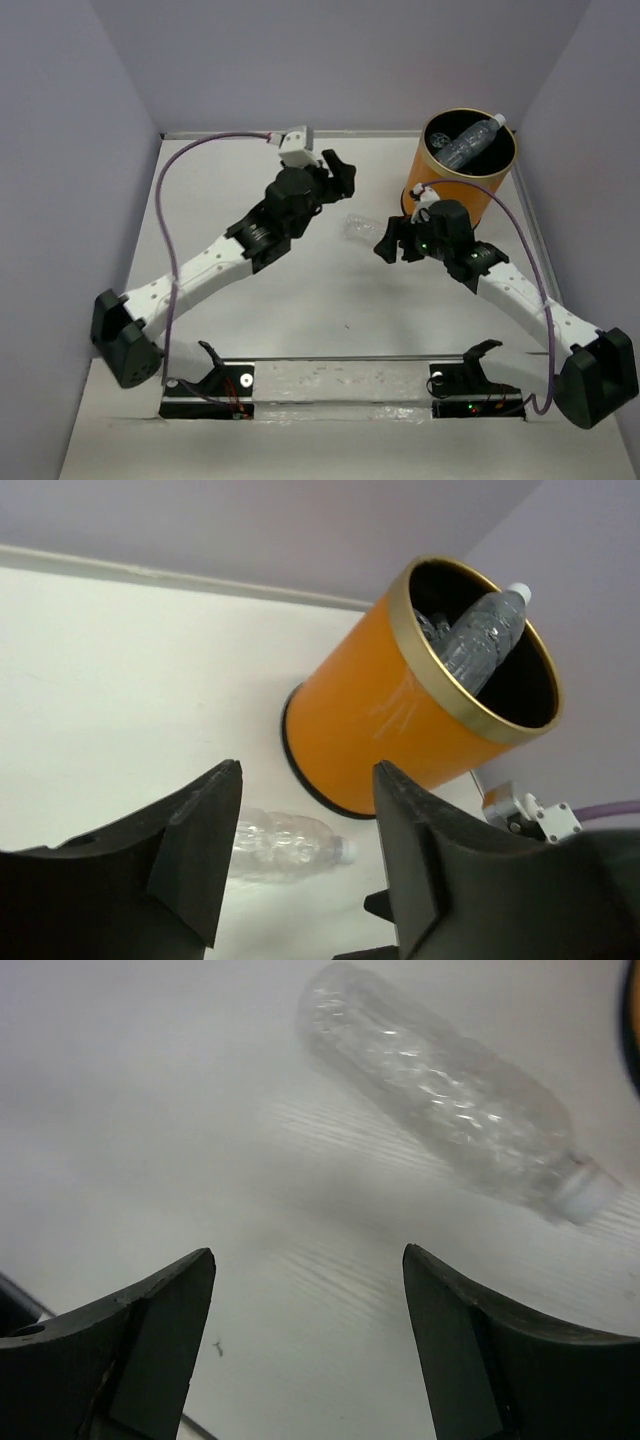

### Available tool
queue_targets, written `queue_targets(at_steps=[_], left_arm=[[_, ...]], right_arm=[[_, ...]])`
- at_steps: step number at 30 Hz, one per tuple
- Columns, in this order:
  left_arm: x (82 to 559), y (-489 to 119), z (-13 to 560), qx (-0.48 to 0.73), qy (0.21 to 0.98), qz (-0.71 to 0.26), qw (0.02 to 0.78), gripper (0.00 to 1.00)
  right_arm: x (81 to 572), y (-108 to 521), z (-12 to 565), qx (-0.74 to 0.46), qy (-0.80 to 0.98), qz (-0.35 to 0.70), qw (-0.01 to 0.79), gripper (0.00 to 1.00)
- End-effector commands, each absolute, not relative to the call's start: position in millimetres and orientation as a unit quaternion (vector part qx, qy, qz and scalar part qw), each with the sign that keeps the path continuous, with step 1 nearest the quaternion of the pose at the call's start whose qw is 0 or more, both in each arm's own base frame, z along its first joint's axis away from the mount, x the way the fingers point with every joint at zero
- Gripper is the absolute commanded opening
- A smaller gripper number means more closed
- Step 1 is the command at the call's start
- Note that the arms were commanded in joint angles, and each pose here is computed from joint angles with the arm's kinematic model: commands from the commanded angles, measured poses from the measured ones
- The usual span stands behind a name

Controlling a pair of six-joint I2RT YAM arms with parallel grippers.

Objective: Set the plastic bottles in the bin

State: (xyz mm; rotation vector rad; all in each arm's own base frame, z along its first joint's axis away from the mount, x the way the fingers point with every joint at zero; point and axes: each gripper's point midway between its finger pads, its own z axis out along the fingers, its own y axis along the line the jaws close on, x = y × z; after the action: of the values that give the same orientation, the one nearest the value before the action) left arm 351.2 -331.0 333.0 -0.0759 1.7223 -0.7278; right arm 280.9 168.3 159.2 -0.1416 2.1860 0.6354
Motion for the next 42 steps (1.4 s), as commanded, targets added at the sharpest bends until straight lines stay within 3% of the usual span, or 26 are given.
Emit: queue_targets(at_steps=[1, 5, 8, 9, 10, 16, 19, 21, 22, 24, 26, 27, 28, 31, 35, 42], left_arm=[[320, -251, 369, -0.071, 0.707, -0.281, 0.645, 0.75], [281, -185, 376, -0.092, 0.701, -0.249, 0.662, 0.87], [261, -151, 373, -0.104, 0.701, -0.228, 0.667, 0.89], [257, -143, 373, -0.107, 0.702, -0.221, 0.669, 0.89], [251, -133, 372, -0.106, 0.704, -0.211, 0.67, 0.9], [243, -99, 349, -0.131, 0.703, -0.157, 0.68, 0.93], [242, -99, 346, -0.124, 0.702, -0.16, 0.683, 0.94], [242, -97, 347, -0.123, 0.7, -0.161, 0.685, 0.94], [241, -96, 347, -0.123, 0.698, -0.164, 0.686, 0.94], [241, -98, 344, -0.116, 0.7, -0.169, 0.685, 0.94], [241, -98, 345, -0.114, 0.698, -0.174, 0.685, 0.94], [241, -98, 344, -0.113, 0.699, -0.173, 0.685, 0.94], [242, -98, 345, -0.111, 0.698, -0.174, 0.686, 0.94], [246, -98, 343, -0.107, 0.699, -0.174, 0.685, 0.94], [248, -102, 343, -0.096, 0.699, -0.191, 0.683, 0.94], [247, -99, 348, -0.099, 0.689, -0.204, 0.688, 0.94]], right_arm=[[305, 205, 182, -0.159, 0.855, 0.22, 0.442, 0.82], [339, 200, 153, -0.258, 0.87, 0.106, 0.407, 0.83], [363, 195, 148, -0.325, 0.855, 0.042, 0.401, 0.88], [367, 196, 143, -0.344, 0.852, 0.034, 0.393, 0.88], [369, 196, 124, -0.373, 0.854, 0.022, 0.363, 0.96], [381, 212, 57, -0.439, 0.863, 0.028, 0.25, 0.99], [399, 219, 36, -0.443, 0.863, 0.02, 0.242, 0.91], [417, 242, 41, -0.435, 0.859, 0.038, 0.267, 0.67], [420, 256, 50, -0.427, 0.856, 0.048, 0.287, 0.53], [432, 276, 95, -0.414, 0.832, 0.062, 0.364, 0.46], [435, 283, 166, -0.373, 0.811, 0.08, 0.444, 0.28], [439, 286, 169, -0.359, 0.811, 0.085, 0.454, 0.23], [443, 282, 234, -0.323, 0.779, 0.089, 0.53, 0.17], [439, 244, 349, -0.22, 0.721, 0.059, 0.655, 0.19], [436, 162, 453, -0.1, 0.653, 0.004, 0.75, 0.19], [435, 27, 489, 0.078, 0.593, -0.025, 0.801, 0.12]])
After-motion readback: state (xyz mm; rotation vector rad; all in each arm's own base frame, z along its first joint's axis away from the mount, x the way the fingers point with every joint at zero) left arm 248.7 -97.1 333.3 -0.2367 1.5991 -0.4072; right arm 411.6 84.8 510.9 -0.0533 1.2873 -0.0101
